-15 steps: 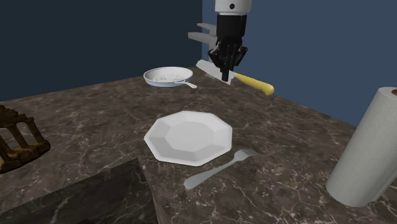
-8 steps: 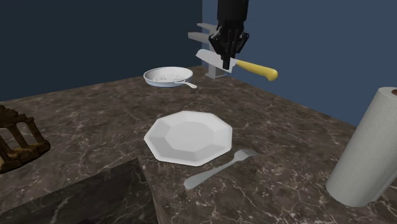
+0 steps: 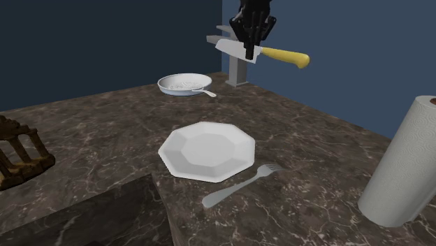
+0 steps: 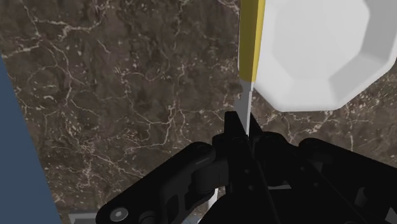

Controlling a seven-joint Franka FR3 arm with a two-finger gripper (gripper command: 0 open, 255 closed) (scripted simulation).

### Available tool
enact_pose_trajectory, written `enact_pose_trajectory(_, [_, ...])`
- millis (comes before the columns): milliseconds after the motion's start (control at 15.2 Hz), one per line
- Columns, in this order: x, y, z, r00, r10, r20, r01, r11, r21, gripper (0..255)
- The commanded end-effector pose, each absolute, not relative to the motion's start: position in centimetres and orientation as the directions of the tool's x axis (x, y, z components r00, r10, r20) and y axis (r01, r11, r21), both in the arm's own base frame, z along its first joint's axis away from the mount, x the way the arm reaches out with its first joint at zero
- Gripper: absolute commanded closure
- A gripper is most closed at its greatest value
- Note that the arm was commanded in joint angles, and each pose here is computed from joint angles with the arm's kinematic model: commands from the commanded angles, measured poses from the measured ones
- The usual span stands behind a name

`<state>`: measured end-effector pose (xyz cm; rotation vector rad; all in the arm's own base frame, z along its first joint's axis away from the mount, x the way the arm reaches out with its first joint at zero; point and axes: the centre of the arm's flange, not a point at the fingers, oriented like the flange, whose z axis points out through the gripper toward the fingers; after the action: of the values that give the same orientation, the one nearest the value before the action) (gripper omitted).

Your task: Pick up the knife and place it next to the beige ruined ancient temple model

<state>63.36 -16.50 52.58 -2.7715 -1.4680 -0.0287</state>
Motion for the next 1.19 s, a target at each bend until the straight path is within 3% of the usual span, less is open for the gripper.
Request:
enact_pose_trajectory(0, [63.3,-16.5,53.6,0.562,0.827,0.018,0.827,-0.562,0.004,255])
enact_pose_trajectory(198, [63.3,-16.5,55.0,0.562,0.827,0.018,0.827,-0.562,0.004,255])
enact_pose_trajectory(1122, [49.0,-4.9,55.0,0.562,0.827,0.018,0.827,-0.562,0.004,255])
